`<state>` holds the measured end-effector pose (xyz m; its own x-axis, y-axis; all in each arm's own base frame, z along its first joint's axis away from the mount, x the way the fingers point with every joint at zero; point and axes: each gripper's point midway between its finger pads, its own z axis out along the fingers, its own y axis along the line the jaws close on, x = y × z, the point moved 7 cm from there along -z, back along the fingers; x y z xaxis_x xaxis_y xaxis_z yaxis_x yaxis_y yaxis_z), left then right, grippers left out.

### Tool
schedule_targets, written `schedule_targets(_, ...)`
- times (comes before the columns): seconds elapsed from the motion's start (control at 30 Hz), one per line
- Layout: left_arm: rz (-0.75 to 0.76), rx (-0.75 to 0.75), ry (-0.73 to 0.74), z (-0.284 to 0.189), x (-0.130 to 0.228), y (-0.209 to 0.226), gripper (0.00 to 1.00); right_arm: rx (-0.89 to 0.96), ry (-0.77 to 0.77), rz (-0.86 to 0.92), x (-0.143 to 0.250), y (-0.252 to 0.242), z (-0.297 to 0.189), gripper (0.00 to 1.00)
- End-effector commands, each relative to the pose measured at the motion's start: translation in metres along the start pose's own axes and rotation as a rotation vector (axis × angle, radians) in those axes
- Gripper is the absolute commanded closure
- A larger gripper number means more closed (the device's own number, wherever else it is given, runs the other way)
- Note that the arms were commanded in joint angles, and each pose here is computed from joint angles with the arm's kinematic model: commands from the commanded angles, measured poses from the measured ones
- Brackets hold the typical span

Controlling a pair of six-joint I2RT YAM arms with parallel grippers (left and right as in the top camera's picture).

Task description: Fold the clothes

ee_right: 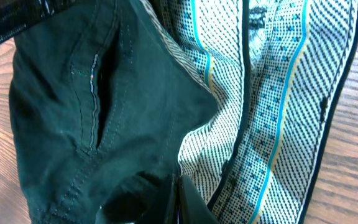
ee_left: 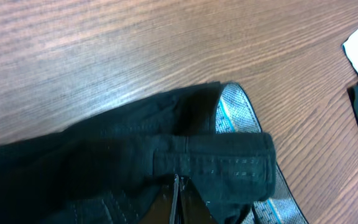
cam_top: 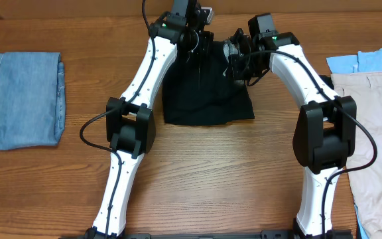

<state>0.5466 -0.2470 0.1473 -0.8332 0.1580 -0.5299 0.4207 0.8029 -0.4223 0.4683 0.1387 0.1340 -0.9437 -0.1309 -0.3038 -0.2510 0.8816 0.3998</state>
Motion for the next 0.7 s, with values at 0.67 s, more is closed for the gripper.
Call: schedule_targets(0.67, -0.005, 0.028, 0.015, 0.052, 0.019, 0.003, 0.96, 0.093, 0.283, 0.146, 0.058, -0.01, -0.012, 0.96)
